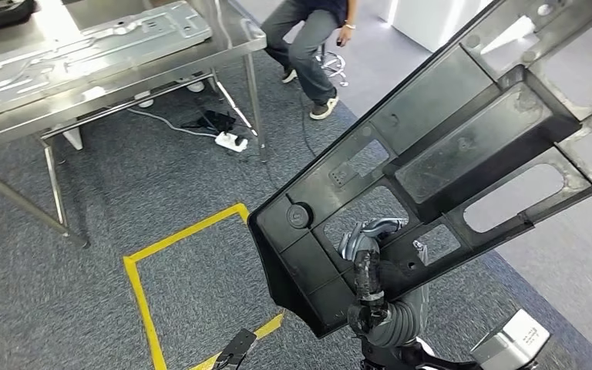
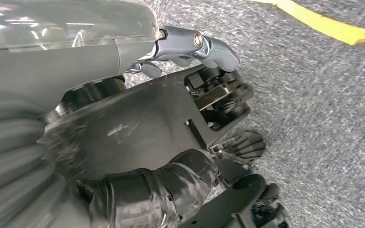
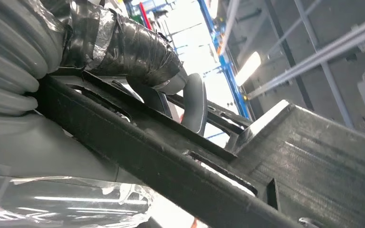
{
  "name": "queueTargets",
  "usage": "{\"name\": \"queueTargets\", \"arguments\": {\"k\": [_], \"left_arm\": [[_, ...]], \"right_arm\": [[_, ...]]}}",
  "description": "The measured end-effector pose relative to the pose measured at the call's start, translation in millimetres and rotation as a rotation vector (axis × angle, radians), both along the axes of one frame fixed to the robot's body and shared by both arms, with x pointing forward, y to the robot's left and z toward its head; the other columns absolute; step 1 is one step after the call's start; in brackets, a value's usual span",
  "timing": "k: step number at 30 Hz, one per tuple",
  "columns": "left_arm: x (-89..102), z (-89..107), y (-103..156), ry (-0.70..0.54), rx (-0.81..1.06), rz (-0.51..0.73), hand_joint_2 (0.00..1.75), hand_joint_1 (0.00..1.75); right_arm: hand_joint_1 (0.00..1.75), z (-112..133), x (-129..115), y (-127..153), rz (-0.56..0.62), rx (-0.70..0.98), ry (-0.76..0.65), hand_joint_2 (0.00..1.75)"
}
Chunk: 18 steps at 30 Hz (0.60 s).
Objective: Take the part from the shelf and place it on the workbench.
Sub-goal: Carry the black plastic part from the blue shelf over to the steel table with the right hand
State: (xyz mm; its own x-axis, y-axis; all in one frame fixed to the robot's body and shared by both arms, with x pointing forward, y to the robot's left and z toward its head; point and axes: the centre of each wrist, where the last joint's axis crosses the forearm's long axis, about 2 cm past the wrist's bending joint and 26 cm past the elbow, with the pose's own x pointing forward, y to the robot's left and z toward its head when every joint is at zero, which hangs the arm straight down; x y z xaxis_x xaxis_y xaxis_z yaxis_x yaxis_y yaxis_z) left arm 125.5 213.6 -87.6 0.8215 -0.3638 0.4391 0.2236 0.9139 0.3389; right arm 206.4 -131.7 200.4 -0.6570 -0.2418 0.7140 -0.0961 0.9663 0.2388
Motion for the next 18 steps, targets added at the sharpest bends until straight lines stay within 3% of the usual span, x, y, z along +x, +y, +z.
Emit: {"name": "queueTargets", "arguments": {"k": [18], "left_arm": [[12.0, 3.9, -3, -0.004, -0.003, -0.017, 1.75, 0.0]], "right_arm": [[1.75, 0, 1, 2, 0.002, -0.01, 0.012, 1.75]]}}
